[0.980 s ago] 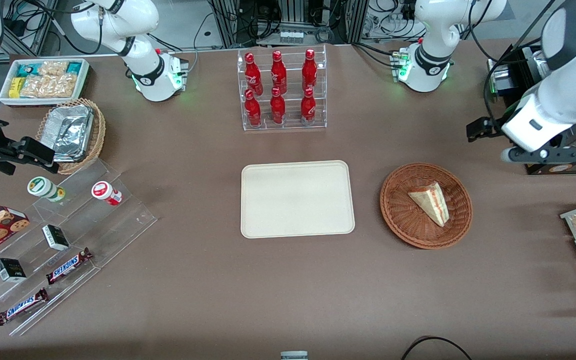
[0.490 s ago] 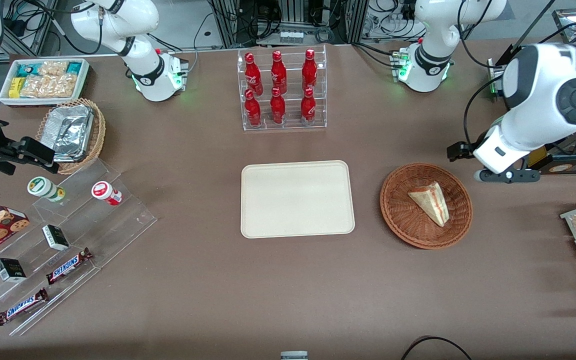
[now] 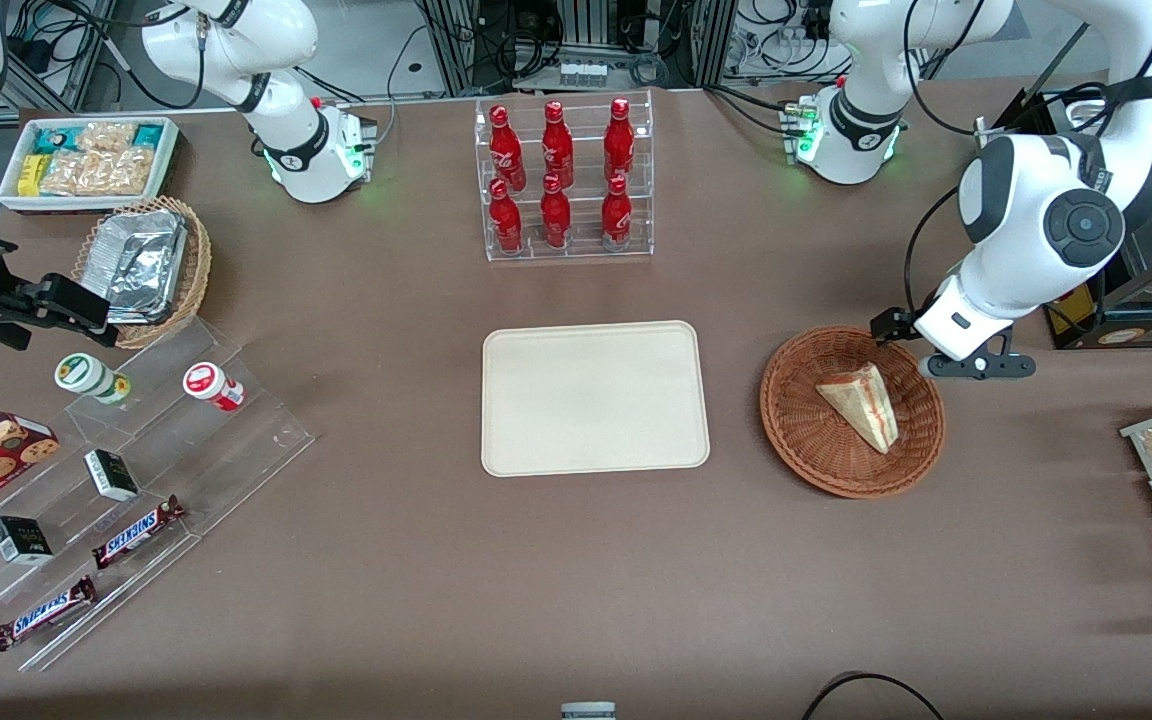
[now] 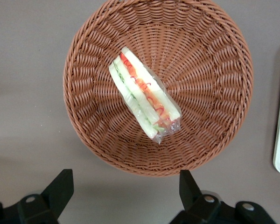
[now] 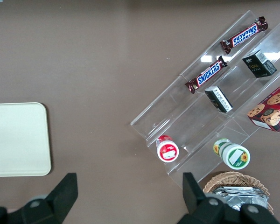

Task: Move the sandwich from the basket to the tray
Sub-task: 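Lower the open left gripper around the wrapped sandwich in the basket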

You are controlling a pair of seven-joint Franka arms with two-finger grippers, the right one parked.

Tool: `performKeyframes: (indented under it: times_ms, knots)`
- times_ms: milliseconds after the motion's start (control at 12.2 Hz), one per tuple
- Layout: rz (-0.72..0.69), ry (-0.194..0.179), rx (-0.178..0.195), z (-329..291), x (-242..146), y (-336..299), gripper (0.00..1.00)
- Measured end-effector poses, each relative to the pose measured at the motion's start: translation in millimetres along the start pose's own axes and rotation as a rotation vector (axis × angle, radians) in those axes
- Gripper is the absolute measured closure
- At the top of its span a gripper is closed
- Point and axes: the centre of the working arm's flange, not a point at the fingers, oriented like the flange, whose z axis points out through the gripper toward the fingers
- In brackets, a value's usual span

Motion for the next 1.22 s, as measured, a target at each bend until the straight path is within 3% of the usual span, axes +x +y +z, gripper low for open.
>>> performKeyframes:
  times_ms: [571,898,1224]
  knots:
    - [-0.341,0.061,-0.020,26.9,5.5,0.4,0.00]
    - [-0.601,0.062,-0.033,45.2,9.5,6.0,0.00]
    - [-0.655,0.037,-0.030,64.2,11.0,17.5,0.00]
